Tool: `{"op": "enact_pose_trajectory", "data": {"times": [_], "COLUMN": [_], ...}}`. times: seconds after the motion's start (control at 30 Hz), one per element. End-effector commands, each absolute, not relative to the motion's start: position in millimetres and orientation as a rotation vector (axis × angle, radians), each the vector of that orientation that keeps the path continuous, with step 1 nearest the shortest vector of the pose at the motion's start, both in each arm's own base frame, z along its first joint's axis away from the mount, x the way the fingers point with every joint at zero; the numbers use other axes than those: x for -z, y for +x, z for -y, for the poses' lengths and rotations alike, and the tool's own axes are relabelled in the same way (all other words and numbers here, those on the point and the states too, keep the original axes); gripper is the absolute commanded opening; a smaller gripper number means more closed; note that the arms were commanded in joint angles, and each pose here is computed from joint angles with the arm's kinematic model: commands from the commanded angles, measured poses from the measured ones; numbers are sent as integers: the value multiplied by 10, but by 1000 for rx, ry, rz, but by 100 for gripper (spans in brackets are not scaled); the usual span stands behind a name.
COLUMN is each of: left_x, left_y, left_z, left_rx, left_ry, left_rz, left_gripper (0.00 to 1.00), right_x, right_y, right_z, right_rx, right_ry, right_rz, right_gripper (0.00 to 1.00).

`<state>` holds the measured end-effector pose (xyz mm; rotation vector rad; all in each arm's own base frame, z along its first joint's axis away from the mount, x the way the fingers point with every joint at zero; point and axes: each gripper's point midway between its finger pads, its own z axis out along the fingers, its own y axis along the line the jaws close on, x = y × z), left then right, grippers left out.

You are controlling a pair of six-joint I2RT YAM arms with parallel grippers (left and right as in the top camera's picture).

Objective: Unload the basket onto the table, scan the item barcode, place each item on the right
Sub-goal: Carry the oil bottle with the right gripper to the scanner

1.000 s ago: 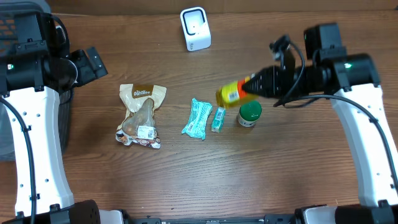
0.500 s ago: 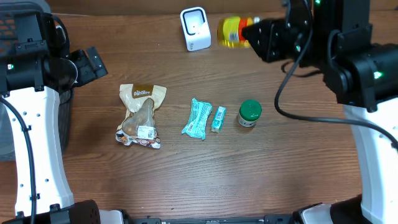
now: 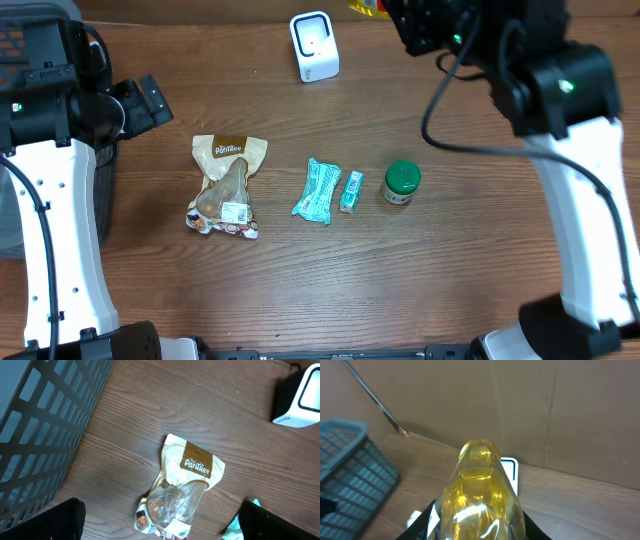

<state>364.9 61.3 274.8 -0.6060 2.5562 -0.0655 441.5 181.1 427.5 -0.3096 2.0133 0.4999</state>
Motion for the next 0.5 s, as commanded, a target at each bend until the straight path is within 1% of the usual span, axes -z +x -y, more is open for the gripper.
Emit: {"op": "enact_pose_trajectory", "data": {"times": [0.0,0.07,0.13,0.17,0.2,0.23,0.27,0.33,0.47], "left_x": [-2760,-2760,-2760,-2760,-2760,-2760,-2760,-2760,-2760], "left_y": [3659,3659,3659,3659,3659,3659,3659,3659,3659], "left_z": [-621,-620,-620,-621,-621,-620,-621,-619,-621], "left_rx": [61,62,62,61,61,62,61,62,61], "left_ry": [-592,-592,-592,-592,-592,-592,-592,-592,-592], "left_rz": [-2555,-2555,-2555,-2555,-2555,-2555,-2555,-2555,-2555], "left_gripper": [99,100,100,100,100,100,100,99,100], "right_x": [-3925,-3678,-3402,-3274,-3075,-3017,-2896,-2784,-2563], "right_y": [4809,5032,5307,5388,5487,5514,5591,5724,5859], "right_z": [-1905,-1943,-1902,-1943,-2036,-2073,-2153,-2247,-2484], "right_rx": [-419,-355,-192,-118,9,50,165,302,409], "right_ry": [-396,-435,-421,-469,-587,-627,-724,-793,-928], "right_rz": [-2030,-2044,-2059,-2058,-2043,-2034,-1999,-1943,-1860], "right_gripper": [6,6,5,6,5,5,5,5,5]}}
